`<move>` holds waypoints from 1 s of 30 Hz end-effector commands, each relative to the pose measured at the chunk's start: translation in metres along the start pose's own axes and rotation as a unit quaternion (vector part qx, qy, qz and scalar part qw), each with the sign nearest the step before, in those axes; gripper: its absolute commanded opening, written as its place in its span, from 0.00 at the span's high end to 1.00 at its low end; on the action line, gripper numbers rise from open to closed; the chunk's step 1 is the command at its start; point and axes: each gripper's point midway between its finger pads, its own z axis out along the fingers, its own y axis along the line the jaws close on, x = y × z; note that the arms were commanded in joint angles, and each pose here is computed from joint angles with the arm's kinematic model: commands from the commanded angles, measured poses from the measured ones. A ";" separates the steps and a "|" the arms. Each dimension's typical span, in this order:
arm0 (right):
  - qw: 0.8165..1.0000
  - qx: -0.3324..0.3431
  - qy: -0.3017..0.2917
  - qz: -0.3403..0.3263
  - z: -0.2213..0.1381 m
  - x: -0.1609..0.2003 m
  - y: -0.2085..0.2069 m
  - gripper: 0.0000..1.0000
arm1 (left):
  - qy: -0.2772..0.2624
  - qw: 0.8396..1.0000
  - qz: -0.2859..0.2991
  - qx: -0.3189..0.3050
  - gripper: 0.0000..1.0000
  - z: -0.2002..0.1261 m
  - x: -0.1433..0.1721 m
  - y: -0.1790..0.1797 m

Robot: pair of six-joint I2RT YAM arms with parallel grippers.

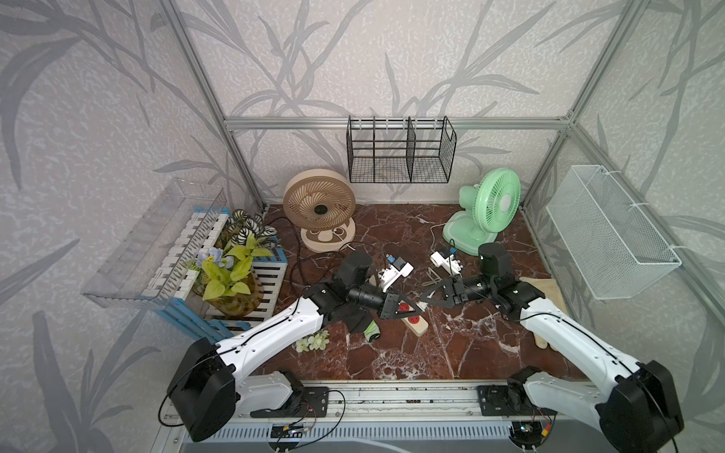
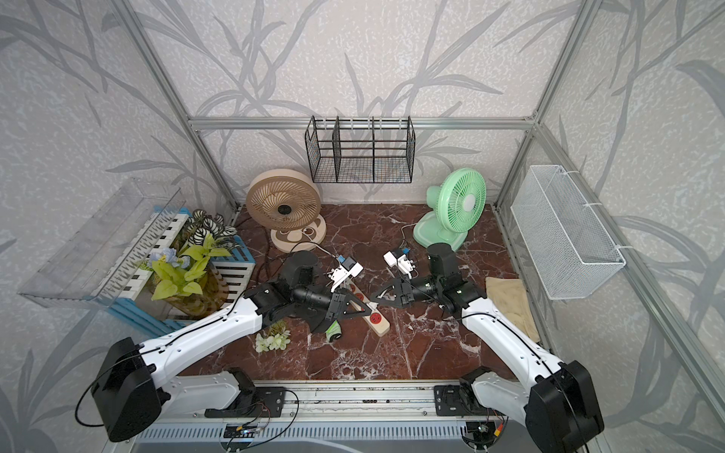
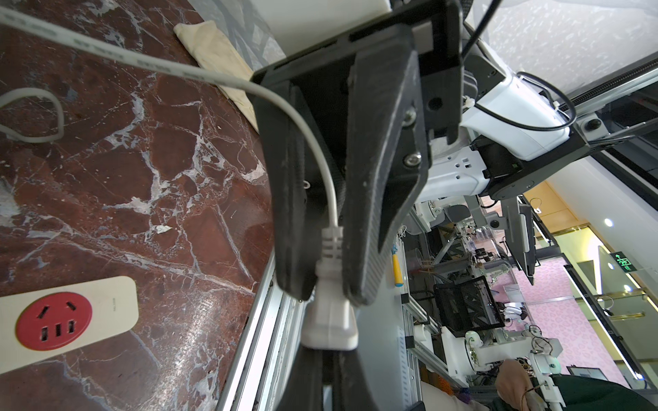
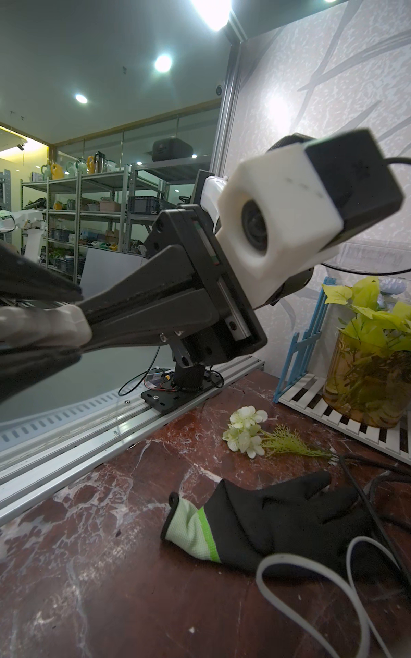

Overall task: Plug the desk fan into the power strip
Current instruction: Pick up the plug from the center of the board.

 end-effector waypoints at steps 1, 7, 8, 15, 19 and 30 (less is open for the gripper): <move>0.998 -0.034 0.018 -0.056 -0.002 0.007 0.030 0.84 | -0.001 1.000 -0.004 -0.001 1.00 -0.005 0.004 0.003; 0.997 -0.040 0.021 -0.067 -0.002 0.008 0.037 1.00 | -0.007 1.000 -0.006 0.002 1.00 -0.011 0.004 0.003; 0.996 -0.042 0.023 -0.069 -0.001 0.009 0.039 1.00 | -0.007 1.000 -0.006 0.003 1.00 -0.012 0.004 0.003; 0.994 -0.050 0.038 -0.086 0.003 0.015 0.047 0.85 | -0.006 1.000 -0.005 0.010 1.00 -0.014 0.005 0.001; 0.993 -0.047 0.045 -0.102 0.004 0.021 0.050 0.77 | -0.005 1.000 -0.007 0.012 1.00 -0.015 0.007 0.001; 0.991 -0.046 0.057 -0.110 0.007 0.030 0.051 0.68 | -0.006 1.000 -0.012 0.021 1.00 -0.016 0.010 0.002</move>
